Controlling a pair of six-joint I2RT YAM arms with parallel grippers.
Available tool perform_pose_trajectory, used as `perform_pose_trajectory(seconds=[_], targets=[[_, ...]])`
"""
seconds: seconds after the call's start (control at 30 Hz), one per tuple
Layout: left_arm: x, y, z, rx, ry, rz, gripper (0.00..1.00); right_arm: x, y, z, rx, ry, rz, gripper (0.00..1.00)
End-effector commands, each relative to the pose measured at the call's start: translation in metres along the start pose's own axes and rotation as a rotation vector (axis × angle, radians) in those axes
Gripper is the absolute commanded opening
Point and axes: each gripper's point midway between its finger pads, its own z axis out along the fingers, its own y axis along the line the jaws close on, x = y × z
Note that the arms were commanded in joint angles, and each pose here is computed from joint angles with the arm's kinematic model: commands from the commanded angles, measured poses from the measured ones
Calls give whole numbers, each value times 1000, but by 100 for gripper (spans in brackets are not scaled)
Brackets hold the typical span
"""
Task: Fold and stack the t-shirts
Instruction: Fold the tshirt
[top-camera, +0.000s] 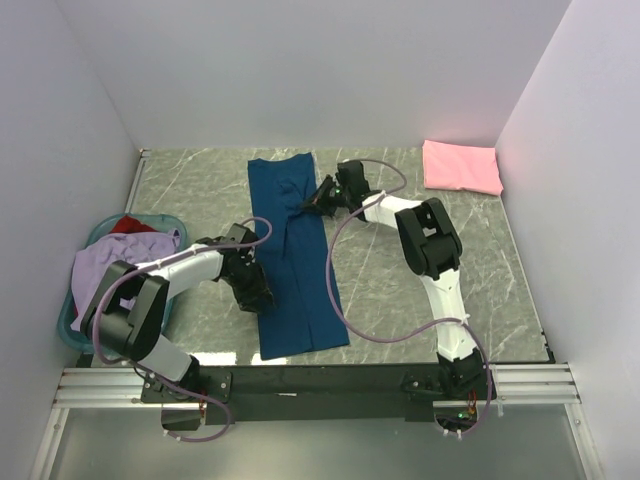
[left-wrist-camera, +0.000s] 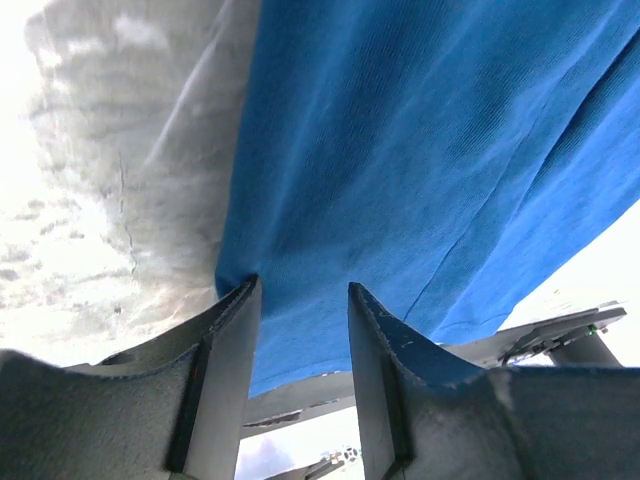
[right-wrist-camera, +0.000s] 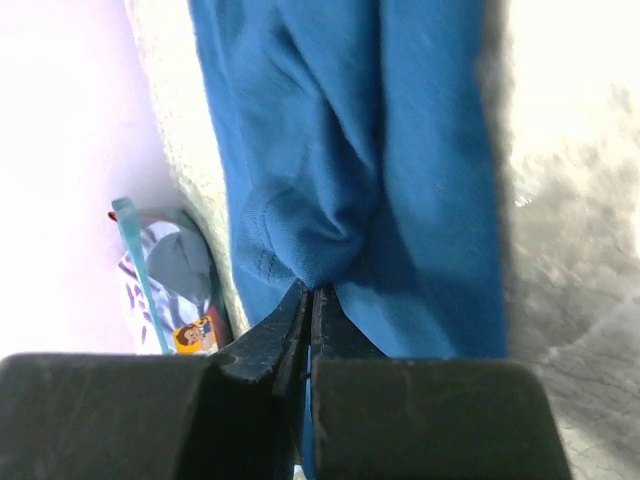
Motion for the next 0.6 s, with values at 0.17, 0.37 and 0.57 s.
perform_pose_trajectory(seconds=[0.17,0.37,0.57], targets=[[19,3,-7,30,52,36,47,-25,35,-4,-36,-13,-110,0],[28,3,-5,33,82,63,48,-25,29,3,-20,0,-103,2],[30,1,-7,36,78,75,52,-24,21,13,-1,24,-105,15]])
